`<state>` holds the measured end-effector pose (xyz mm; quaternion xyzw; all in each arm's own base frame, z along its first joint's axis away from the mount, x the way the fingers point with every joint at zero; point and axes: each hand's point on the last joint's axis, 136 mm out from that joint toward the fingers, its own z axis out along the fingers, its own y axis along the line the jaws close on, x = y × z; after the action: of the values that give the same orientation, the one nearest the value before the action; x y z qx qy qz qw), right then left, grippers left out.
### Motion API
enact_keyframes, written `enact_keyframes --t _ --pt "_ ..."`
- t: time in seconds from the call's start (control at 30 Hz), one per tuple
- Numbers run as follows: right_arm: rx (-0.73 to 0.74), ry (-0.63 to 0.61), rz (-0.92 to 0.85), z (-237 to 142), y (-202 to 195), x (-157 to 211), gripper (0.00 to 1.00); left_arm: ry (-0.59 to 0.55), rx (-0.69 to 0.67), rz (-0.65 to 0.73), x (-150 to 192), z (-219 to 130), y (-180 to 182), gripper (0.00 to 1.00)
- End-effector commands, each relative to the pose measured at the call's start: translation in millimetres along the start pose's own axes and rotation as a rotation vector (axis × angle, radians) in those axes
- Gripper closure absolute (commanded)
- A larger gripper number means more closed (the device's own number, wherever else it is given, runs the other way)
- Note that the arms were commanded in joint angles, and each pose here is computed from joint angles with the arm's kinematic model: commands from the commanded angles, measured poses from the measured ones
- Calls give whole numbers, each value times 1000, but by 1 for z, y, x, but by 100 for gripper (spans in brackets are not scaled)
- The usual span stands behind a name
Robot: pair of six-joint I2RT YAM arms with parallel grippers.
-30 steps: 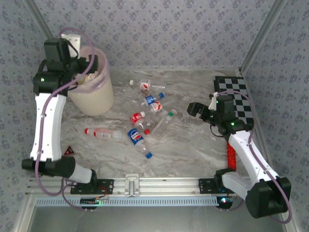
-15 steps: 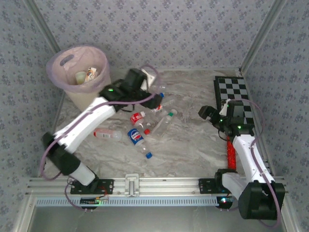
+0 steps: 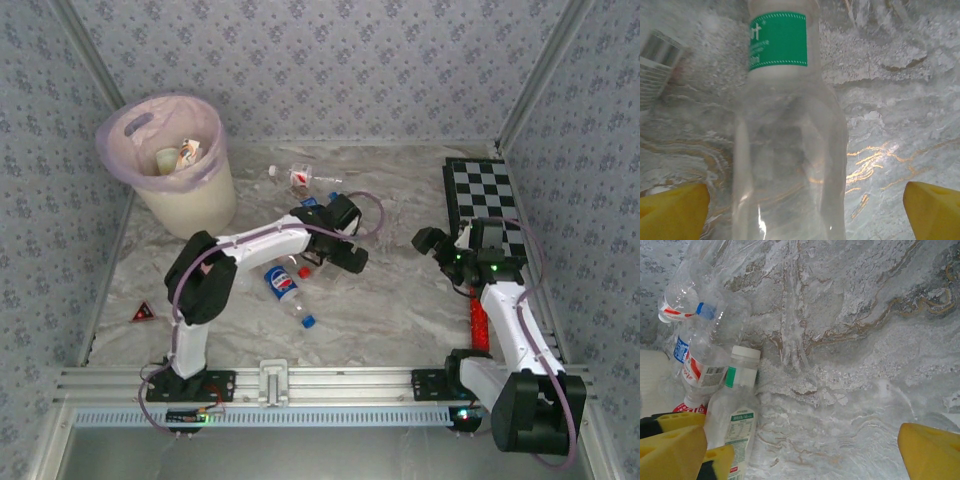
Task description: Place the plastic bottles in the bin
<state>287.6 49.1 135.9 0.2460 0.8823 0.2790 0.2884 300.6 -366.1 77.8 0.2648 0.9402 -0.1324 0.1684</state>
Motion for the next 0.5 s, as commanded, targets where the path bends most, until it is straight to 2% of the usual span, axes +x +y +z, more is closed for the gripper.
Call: enact_keyframes --t 0.0,0.1,0.37,0.47 --pt "7 7 23 5 -3 0 0 -24 7 -30 -10 4 -3 1" --pt "-9 27 39 13 -1 -1 0 -22 -10 -27 -8 7 0 4" --pt "-10 60 19 21 4 2 0 -35 7 -14 -14 4 -5 41" --pt "6 53 6 19 1 2 0 -31 13 -12 -13 4 -7 43"
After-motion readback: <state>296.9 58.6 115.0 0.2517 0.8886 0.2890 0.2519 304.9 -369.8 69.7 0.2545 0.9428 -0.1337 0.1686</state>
